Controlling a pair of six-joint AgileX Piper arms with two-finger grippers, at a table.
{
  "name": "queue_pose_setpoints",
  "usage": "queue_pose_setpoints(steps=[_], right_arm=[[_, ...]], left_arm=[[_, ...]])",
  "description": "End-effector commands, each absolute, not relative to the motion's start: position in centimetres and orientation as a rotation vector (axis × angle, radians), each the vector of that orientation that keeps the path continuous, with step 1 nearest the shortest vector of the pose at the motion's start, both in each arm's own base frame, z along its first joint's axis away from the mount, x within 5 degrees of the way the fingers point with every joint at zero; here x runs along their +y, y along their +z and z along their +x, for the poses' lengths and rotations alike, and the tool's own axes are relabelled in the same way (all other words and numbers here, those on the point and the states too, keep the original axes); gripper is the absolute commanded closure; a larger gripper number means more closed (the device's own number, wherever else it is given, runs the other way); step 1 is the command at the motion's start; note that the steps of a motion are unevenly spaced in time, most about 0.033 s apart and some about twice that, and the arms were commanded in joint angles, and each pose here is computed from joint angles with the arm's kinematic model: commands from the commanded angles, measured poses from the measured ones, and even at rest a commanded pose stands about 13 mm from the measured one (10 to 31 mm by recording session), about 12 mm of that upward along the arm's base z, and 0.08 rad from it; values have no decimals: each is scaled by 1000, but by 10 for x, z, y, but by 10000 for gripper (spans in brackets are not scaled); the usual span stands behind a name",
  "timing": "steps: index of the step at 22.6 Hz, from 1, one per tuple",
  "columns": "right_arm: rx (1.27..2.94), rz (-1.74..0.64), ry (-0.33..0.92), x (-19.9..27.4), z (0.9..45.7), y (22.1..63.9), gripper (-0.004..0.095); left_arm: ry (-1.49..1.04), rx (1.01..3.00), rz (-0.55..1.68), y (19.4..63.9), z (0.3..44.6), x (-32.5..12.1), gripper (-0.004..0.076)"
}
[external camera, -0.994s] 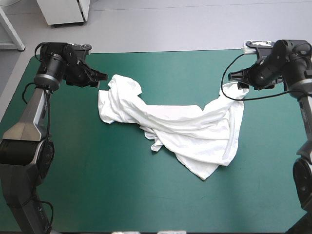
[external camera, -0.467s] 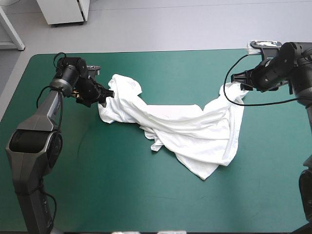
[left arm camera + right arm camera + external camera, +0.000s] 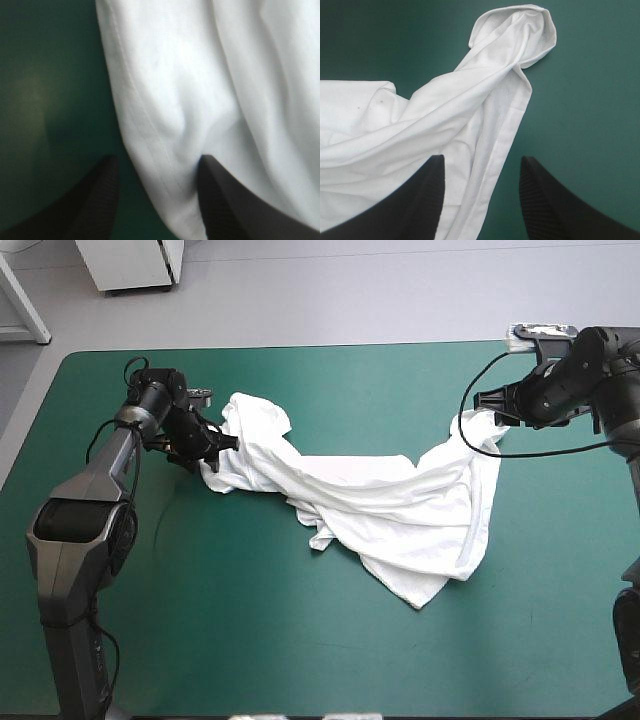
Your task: Fold the cloth
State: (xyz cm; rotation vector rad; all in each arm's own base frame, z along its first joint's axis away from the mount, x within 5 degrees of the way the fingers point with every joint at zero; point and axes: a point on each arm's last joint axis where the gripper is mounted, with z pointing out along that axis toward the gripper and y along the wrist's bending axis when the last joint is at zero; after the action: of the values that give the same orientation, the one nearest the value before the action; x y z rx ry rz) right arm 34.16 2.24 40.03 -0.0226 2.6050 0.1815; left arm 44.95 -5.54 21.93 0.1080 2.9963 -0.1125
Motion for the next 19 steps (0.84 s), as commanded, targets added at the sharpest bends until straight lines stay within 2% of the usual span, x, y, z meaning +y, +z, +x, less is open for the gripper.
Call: queue_pose_setpoints(steps=[1,4,5,8,12,14,17,19], right_arm=[[2526,-39,181,22,328,424,473],[2524,-39,189,22,328,424,473],[2521,-44,195,24,327,425,473],[2510,-88,193,34,322,429,473],[2534,-232,112,64,303,422,472],[2602,-262,142,72,289,403,464],[2725,-314,292,90,254,370,360],[2783,-373,308,106,234,353,362]], left_arm=[[-134,2937,95,245,447,-56,542],[-132,2961,98,239,447,-56,717],[-131,2963,109,238,447,-56,731],[-130,2960,122,238,447,-56,733],[-133,2956,121,238,448,-56,733],[-140,2956,121,238,448,-57,733],[-139,2957,133,238,448,-57,733],[-151,2950,129,238,448,-58,733]])
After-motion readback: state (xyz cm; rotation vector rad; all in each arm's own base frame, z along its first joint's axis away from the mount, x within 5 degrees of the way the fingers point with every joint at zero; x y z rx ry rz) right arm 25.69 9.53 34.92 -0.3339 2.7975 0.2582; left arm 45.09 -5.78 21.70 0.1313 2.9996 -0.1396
